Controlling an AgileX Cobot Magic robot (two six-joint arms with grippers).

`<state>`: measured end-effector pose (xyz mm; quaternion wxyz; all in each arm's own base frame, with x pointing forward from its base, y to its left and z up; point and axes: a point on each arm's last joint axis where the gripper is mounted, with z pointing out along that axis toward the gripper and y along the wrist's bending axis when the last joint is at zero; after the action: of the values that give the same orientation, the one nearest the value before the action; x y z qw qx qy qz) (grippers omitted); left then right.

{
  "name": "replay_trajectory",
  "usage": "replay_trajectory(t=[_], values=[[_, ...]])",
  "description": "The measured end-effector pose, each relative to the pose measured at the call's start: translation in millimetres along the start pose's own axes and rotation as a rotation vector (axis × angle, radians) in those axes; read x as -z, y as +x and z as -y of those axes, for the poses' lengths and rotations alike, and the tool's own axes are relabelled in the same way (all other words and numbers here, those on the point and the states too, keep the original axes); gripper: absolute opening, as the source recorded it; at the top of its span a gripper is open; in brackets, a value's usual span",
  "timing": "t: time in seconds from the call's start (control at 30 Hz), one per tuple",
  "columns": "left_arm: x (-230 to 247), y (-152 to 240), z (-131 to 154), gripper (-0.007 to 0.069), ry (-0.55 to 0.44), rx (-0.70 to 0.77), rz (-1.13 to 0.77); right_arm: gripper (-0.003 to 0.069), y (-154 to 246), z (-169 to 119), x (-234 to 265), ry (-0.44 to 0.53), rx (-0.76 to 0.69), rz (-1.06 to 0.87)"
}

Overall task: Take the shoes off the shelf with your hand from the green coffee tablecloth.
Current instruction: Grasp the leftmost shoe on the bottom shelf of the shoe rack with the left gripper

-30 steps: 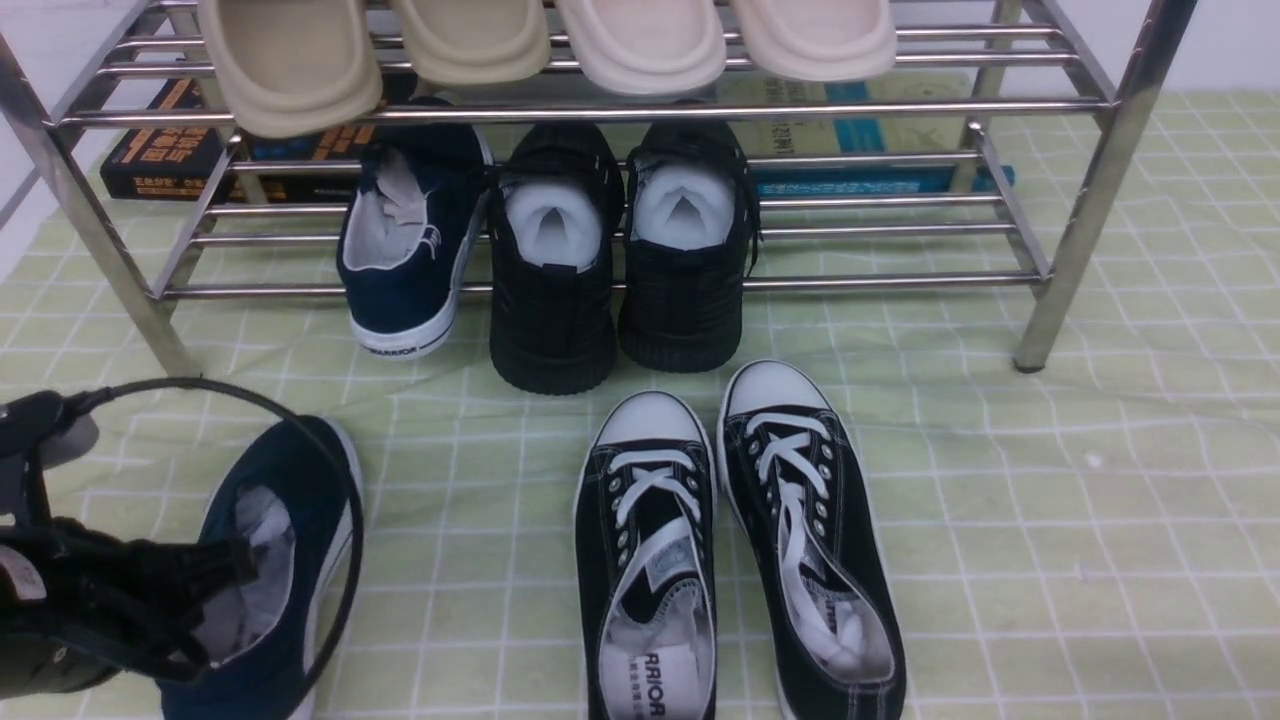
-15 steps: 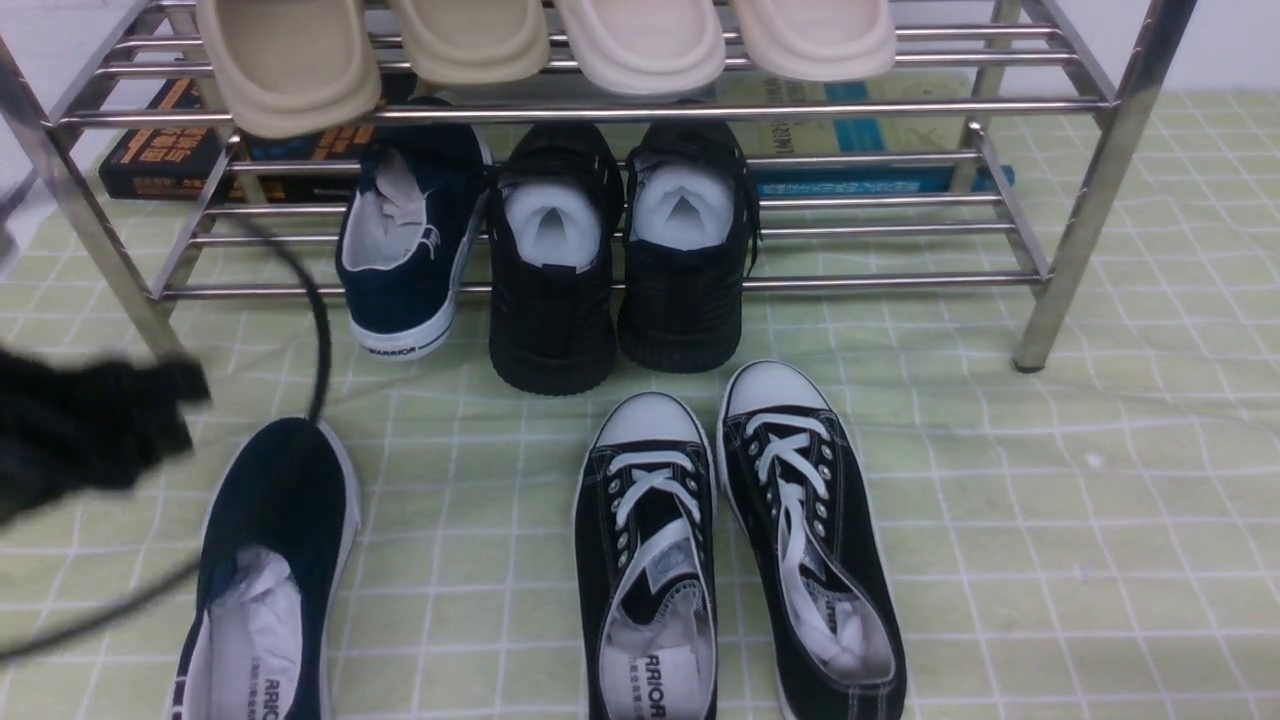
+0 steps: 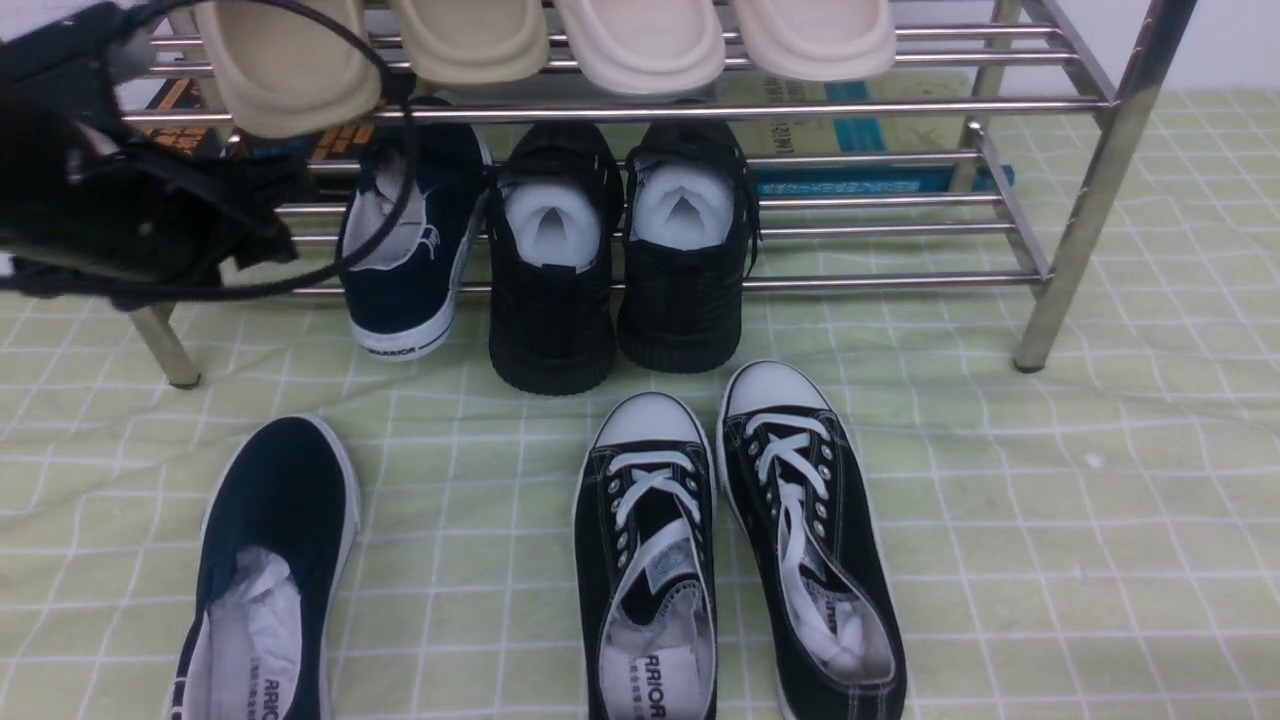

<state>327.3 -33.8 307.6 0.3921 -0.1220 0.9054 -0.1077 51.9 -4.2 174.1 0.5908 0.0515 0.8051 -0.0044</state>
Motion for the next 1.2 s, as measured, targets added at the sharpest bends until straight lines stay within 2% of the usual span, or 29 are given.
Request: replay_trajectory(t=[0.27, 0.53, 0.7, 0.9, 1.2], values=[[-53.4, -4.1, -0.3, 0.0408, 0.027, 0.029, 0.072, 0.0239, 0.0, 0.0, 0.0, 0.0, 0.0, 0.0], [-73.4, 1.9, -2.0, 0.0408, 0.023, 0.036, 0.061, 0.0239, 0.0, 0.0, 0.0, 0.0, 0.0, 0.0], [-80.0, 6.6, 7.0, 0.0408, 0.042, 0.017, 0.058, 0.0239, 0.0, 0.0, 0.0, 0.0, 0.0, 0.0], [-90.6, 18.0, 34.5, 0.0408, 0.103, -0.145, 0.094, 0.0239, 0.0, 0.0, 0.0, 0.0, 0.0, 0.0], [-96.3, 20.0, 36.7, 0.0408, 0.104, -0.25, 0.111, 0.0239, 0.0, 0.0, 0.0, 0.0, 0.0, 0.0]])
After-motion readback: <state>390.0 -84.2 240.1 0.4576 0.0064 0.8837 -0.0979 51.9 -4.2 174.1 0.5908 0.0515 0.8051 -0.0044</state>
